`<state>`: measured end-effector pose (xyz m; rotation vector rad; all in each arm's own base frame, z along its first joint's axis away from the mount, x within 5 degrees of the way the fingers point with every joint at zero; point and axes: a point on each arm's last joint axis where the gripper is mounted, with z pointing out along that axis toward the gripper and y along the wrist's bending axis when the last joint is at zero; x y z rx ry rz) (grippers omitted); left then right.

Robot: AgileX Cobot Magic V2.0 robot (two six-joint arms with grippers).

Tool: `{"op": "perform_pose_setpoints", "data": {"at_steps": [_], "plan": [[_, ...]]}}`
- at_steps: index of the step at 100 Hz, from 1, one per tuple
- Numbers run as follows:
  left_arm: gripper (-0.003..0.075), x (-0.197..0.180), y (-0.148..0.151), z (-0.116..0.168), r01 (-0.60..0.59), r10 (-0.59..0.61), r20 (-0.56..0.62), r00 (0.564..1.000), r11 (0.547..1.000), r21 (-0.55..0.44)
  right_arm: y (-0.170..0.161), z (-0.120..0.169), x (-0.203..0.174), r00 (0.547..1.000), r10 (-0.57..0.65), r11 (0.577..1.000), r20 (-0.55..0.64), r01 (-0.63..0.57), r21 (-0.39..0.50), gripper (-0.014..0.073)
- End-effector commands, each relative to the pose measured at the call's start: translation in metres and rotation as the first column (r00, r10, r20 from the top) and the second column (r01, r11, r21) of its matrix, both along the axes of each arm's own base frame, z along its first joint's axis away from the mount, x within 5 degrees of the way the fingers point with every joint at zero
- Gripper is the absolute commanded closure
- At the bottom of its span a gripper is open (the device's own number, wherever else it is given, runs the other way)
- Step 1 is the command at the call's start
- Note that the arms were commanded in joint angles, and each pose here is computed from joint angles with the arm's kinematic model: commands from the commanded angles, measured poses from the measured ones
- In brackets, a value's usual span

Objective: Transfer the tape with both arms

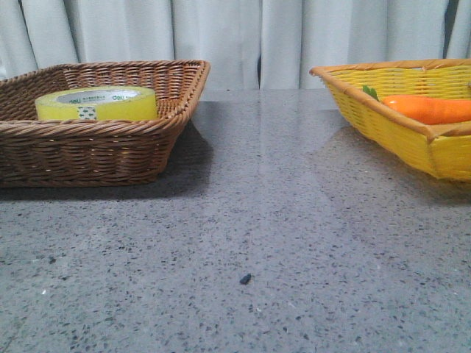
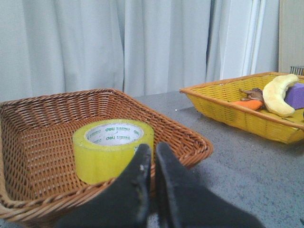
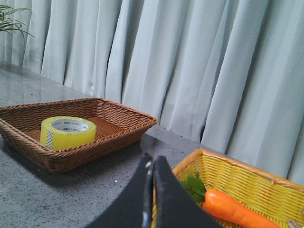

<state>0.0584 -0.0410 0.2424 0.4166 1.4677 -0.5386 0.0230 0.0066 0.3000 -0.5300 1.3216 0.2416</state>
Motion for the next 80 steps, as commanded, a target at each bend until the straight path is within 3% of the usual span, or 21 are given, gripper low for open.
{"op": "perform_pose_setpoints", "data": {"at_steps": [1,53,80], "plan": [[0.0741,-0.001,0.001,0.01,-0.002,0.006,0.069,0.998,0.998,-0.065,-0.002,0.015,-0.006,0.994,0.005,0.999,0.108,-0.009,0.039,0.0669],[0.0741,0.0,0.001,0.005,-0.01,0.014,0.069,0.997,0.998,-0.065,-0.002,0.015,-0.006,0.994,0.005,0.999,0.108,-0.009,0.039,0.0669],[0.0741,-0.006,0.019,-0.022,-0.201,0.208,0.092,0.974,0.976,-0.081,-0.002,0.015,-0.006,0.994,0.005,0.999,0.108,-0.009,0.039,0.0669]]}}
